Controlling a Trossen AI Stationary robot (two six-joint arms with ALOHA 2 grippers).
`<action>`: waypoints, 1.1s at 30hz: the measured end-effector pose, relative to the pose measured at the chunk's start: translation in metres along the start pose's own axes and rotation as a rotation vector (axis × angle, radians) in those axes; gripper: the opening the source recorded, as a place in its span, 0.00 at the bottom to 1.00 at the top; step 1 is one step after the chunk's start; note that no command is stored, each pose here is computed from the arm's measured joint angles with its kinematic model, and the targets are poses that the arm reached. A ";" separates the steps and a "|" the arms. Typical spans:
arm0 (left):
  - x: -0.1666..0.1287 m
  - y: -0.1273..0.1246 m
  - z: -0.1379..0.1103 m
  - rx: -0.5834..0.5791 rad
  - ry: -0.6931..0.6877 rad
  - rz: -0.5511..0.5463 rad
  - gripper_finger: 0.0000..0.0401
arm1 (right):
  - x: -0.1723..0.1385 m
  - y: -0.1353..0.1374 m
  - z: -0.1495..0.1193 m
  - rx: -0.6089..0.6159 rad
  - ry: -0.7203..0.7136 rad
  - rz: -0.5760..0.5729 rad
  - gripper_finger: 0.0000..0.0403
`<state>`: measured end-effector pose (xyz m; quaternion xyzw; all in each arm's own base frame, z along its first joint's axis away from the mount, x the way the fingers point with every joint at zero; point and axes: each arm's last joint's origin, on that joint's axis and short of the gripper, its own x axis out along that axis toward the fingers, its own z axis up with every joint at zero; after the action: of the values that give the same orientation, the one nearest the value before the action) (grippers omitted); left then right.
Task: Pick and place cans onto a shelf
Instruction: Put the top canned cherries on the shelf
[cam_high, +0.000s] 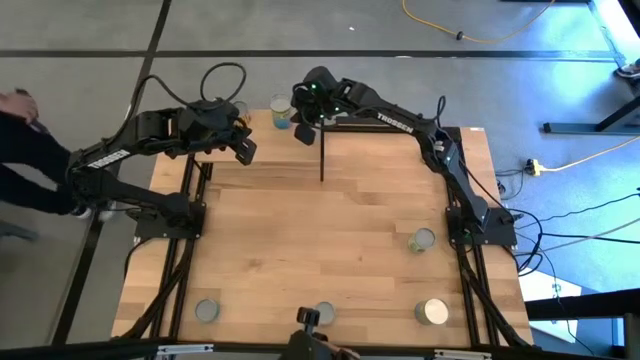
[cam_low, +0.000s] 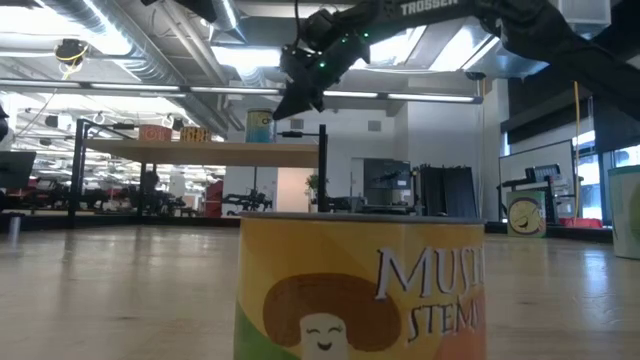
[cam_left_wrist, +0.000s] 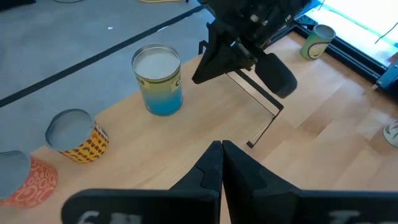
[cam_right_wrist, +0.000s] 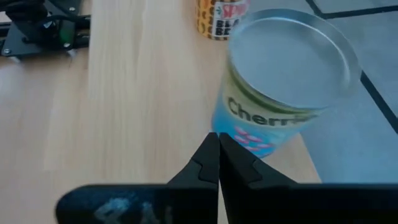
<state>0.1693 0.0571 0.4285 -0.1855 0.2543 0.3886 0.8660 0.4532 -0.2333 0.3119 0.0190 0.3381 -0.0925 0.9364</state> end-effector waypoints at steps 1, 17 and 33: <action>0.000 0.000 0.000 0.001 0.001 0.001 0.00 | 0.000 -0.002 0.000 0.003 0.000 -0.004 0.00; 0.000 0.000 0.000 0.024 0.002 0.002 0.00 | -0.004 -0.018 0.004 0.005 -0.074 -0.045 0.00; 0.000 0.000 0.000 0.024 0.002 0.002 0.00 | 0.000 -0.019 0.003 -0.031 -0.095 -0.051 0.00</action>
<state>0.1691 0.0571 0.4283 -0.1749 0.2599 0.3864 0.8675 0.4514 -0.2524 0.3145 -0.0083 0.2950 -0.1117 0.9489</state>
